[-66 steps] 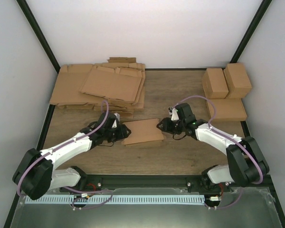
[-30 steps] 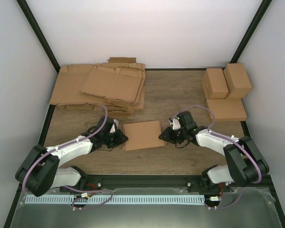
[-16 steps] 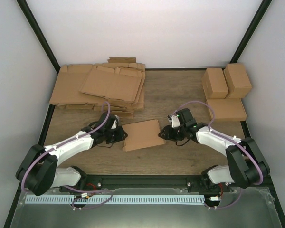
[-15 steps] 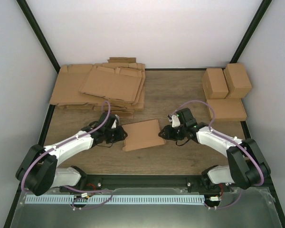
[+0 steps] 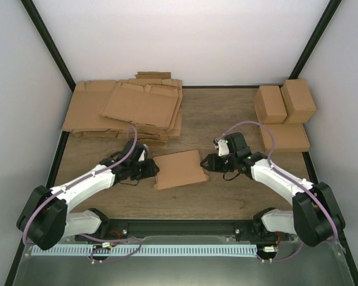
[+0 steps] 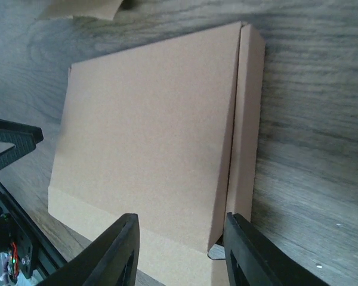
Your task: Fold the paper box
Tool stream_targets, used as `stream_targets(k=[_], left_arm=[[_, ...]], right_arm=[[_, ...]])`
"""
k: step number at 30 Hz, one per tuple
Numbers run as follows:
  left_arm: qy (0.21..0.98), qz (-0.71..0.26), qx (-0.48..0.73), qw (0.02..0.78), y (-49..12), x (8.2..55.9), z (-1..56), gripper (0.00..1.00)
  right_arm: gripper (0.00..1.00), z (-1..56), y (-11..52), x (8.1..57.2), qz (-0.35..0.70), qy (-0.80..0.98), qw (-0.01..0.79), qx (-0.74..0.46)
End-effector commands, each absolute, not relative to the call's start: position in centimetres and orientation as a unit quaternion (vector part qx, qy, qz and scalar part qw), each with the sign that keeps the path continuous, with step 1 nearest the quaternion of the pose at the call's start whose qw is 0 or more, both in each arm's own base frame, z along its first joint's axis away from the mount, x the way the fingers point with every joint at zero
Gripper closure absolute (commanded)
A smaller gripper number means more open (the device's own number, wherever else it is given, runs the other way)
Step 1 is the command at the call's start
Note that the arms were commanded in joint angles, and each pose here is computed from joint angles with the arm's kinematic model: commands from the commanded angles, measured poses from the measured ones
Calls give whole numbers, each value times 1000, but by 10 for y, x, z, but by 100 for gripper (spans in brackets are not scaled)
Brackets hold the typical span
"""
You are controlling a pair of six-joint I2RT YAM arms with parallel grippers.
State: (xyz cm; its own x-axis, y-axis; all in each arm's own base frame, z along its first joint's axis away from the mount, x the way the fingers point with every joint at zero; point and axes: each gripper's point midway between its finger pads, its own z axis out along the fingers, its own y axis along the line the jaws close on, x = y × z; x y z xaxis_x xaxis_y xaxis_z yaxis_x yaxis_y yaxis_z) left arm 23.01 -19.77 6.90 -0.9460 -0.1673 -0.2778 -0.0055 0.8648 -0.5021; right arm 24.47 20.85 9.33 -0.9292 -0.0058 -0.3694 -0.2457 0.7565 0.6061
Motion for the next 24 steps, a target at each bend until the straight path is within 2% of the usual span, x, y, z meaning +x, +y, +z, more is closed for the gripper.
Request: stream_targets(k=[1, 2, 5, 8, 11, 16, 24], left_arm=[[944, -277, -39, 174, -203, 233, 81, 53], [942, -287, -39, 170, -206, 231, 80, 51], [936, -312, -39, 161, -213, 227, 75, 49], [934, -322, -36, 149, -217, 224, 67, 44], [932, -325, -37, 154, -216, 225, 66, 42], [934, -328, -39, 138, -218, 221, 54, 54], [944, -303, -45, 123, -212, 219, 26, 72]], right_arm=[[58, 112, 202, 256, 354, 909, 208, -67], [53, 113, 201, 256, 361, 906, 210, -67], [51, 109, 202, 252, 387, 897, 202, -69], [42, 100, 206, 245, 408, 890, 192, -73], [39, 97, 209, 243, 429, 880, 190, -76], [50, 77, 209, 241, 425, 886, 169, -72], [62, 35, 209, 231, 423, 894, 130, -70]])
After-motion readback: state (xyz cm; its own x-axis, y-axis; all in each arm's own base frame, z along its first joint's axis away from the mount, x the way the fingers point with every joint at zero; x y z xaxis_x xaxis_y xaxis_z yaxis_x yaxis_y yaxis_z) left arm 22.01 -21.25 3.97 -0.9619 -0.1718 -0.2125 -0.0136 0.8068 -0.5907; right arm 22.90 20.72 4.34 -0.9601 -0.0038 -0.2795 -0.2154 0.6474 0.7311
